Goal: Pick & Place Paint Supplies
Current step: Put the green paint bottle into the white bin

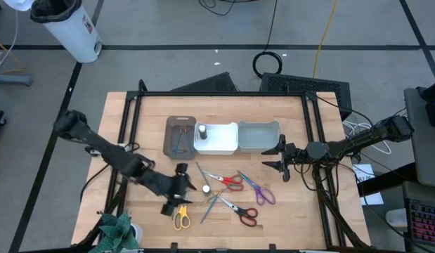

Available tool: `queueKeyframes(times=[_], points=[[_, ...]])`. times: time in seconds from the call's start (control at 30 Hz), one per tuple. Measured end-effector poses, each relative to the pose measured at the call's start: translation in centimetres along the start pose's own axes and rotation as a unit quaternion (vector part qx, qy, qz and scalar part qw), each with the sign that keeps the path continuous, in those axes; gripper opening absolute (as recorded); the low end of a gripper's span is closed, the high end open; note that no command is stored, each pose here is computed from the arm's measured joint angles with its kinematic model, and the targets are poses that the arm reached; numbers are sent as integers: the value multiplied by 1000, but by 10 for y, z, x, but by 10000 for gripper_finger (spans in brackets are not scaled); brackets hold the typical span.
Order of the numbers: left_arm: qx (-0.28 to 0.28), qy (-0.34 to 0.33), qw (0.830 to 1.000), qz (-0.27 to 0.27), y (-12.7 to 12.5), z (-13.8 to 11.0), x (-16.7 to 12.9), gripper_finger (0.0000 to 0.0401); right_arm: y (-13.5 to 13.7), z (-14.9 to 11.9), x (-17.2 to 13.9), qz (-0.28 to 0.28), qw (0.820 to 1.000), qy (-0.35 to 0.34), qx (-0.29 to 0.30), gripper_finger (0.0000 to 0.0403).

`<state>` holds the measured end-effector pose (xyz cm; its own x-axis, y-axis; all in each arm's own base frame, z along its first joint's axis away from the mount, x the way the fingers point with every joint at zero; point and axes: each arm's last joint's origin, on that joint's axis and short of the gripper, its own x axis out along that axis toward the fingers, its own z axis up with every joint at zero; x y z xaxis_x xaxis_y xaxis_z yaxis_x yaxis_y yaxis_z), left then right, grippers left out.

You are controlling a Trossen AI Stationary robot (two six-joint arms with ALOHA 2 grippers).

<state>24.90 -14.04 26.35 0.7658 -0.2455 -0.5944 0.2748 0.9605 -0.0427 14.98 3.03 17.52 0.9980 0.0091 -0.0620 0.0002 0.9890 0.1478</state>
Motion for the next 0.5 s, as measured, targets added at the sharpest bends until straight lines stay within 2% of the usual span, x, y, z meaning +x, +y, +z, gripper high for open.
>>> queueKeyframes(times=[0.27, 0.5], points=[[22, 46, 997, 52, 9, -16, 45, 234, 0, 0, 0, 0, 1000, 0, 0, 171], [8, 45, 997, 69, 21, -15, 53, 234, 0, 0, 0, 0, 1000, 0, 0, 171]])
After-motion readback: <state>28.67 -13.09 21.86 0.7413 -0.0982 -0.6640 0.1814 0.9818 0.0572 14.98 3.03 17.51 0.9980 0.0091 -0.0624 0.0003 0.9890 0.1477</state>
